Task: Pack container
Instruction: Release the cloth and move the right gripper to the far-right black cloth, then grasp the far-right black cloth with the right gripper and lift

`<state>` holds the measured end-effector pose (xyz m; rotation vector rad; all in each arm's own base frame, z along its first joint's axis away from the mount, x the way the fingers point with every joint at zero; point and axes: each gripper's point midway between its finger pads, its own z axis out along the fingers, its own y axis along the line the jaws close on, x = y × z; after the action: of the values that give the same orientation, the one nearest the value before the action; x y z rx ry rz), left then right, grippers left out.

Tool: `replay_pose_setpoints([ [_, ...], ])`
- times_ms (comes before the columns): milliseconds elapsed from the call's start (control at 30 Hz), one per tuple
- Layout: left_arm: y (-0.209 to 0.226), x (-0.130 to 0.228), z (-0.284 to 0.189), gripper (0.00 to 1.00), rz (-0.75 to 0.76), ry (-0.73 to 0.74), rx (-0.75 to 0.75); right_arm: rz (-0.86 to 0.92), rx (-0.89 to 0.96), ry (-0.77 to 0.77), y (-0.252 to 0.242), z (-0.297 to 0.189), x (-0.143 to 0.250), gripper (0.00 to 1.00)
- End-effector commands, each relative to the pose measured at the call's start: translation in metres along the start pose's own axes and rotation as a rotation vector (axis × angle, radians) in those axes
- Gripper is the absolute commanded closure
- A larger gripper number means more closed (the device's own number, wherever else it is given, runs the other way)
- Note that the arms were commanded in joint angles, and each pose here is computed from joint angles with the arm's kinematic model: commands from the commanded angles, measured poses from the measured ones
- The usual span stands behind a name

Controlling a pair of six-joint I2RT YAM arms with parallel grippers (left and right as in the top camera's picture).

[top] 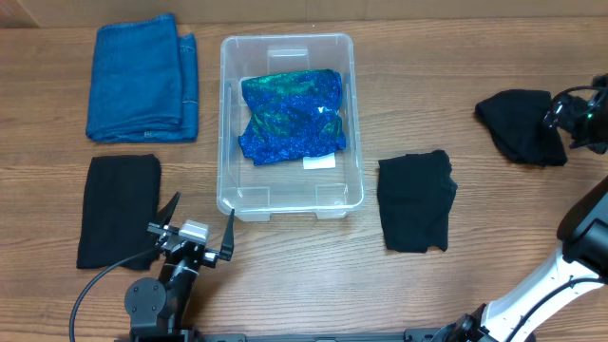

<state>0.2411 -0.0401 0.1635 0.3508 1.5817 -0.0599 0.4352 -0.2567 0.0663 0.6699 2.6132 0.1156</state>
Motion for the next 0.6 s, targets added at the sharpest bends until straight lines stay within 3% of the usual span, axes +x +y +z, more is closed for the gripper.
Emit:
replay_pose_setpoints([
  [0,0.001,0.0,0.0,0.0,0.019,-0.002,-0.005,-0.096,-0.052,0.033,0.006,0.012,0.01,0.07],
  [133,0.001,0.0,0.0,0.0,0.019,-0.002,-0.005,-0.068,-0.149,0.061,0.021,0.014,0.018,0.03],
  [300,0.001,0.0,0.0,0.0,0.019,-0.002,-0.005,0.24,-0.207,0.141,0.034,0.011,0.03,0.01],
  [567,0.001,0.0,0.0,0.0,0.019,-0.002,-0.005,0.326,-0.684,0.211,0.108,-0.027,0.03,0.02],
])
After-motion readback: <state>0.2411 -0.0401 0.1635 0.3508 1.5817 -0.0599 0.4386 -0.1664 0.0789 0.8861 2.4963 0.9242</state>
